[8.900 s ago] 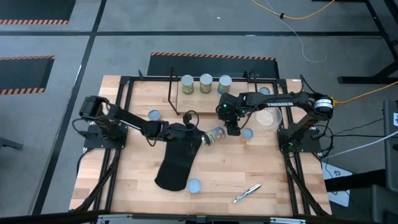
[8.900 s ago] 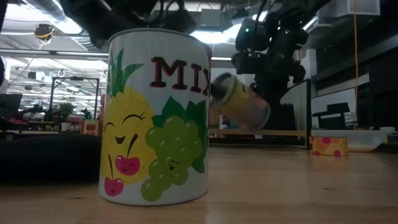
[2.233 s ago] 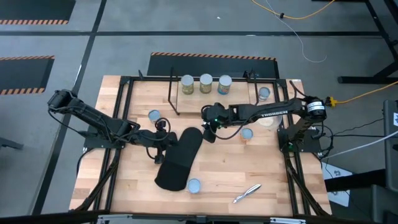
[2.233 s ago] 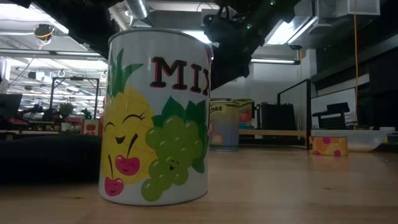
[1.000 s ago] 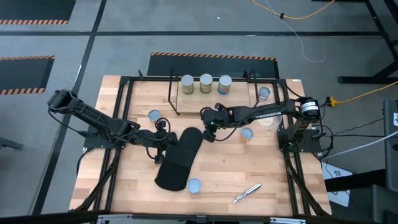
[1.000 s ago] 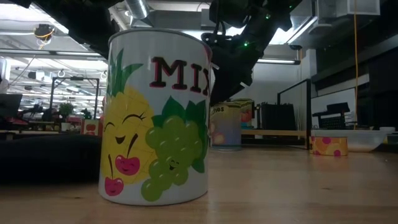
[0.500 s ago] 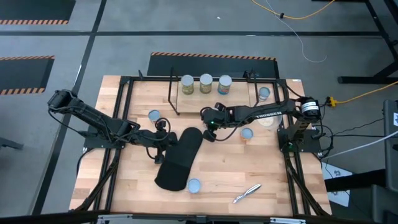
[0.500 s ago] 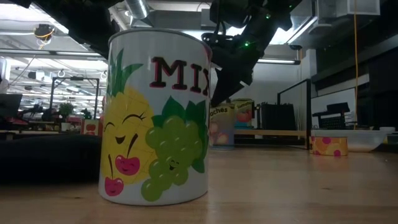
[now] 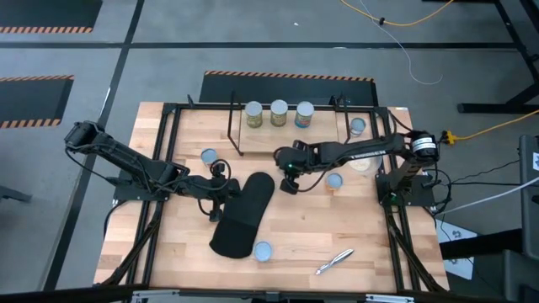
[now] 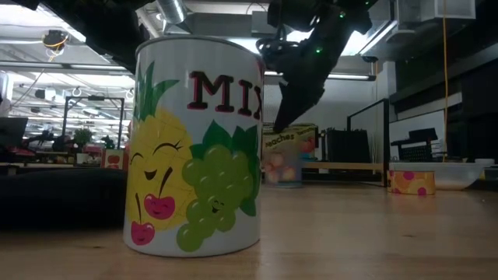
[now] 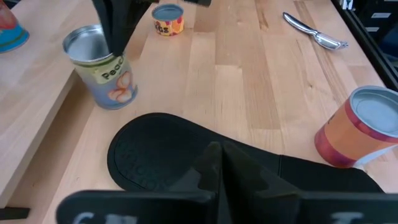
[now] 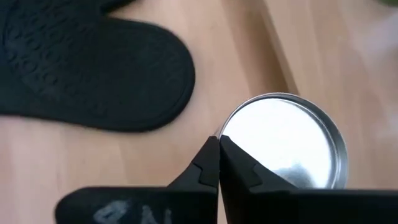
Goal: Pick and place cans onto a shelf
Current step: Put the canned peaches on the shelf
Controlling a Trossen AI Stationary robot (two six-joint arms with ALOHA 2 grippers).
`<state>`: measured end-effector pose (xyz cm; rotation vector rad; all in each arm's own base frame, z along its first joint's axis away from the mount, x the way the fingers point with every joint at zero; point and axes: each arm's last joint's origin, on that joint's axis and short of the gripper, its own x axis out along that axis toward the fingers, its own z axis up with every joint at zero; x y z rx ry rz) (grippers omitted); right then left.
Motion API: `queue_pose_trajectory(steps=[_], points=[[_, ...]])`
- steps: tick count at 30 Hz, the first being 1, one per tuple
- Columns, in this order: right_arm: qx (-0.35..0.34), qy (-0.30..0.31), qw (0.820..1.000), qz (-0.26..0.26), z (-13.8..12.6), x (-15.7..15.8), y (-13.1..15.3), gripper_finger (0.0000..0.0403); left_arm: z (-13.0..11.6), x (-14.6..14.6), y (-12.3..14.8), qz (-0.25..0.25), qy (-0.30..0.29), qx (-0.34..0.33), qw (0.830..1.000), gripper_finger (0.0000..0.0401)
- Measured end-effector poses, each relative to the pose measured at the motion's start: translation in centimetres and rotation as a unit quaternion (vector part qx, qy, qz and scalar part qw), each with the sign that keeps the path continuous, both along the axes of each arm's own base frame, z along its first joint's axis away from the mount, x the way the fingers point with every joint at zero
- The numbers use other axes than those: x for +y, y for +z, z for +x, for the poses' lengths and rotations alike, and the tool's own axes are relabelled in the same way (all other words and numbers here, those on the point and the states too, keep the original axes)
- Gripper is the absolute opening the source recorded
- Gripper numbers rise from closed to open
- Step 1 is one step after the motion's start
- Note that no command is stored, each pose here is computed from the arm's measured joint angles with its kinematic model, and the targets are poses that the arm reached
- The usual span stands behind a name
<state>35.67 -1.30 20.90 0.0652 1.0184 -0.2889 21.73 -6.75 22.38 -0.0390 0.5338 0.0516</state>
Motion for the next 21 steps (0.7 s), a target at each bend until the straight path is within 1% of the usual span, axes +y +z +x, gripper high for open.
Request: queue_pose_trajectory(steps=[7, 14, 18, 21], points=[[0.005, 0.014, 1.0, 0.021, -1.9, 0.2, 2.4, 0.0001, 0.0, 0.0, 0.0, 0.0, 0.0, -0.001, 1.0, 0.0018], [0.015, 0.021, 0.999, 0.02, -4.5, 0.3, 5.2, 0.0001, 0.0, 0.0, 0.0, 0.0, 0.0, -0.001, 1.0, 0.0005], [-0.008, 0.04, 0.999, 0.036, -6.0, 0.4, 7.2, 0.0001, 0.0, 0.0, 0.0, 0.0, 0.0, -0.001, 1.0, 0.0002], [-0.025, 0.053, 0.998, 0.035, -7.3, 0.5, 8.7, 0.0, 0.0, 0.0, 0.0, 0.0, 0.0, -0.001, 1.0, 0.0007]])
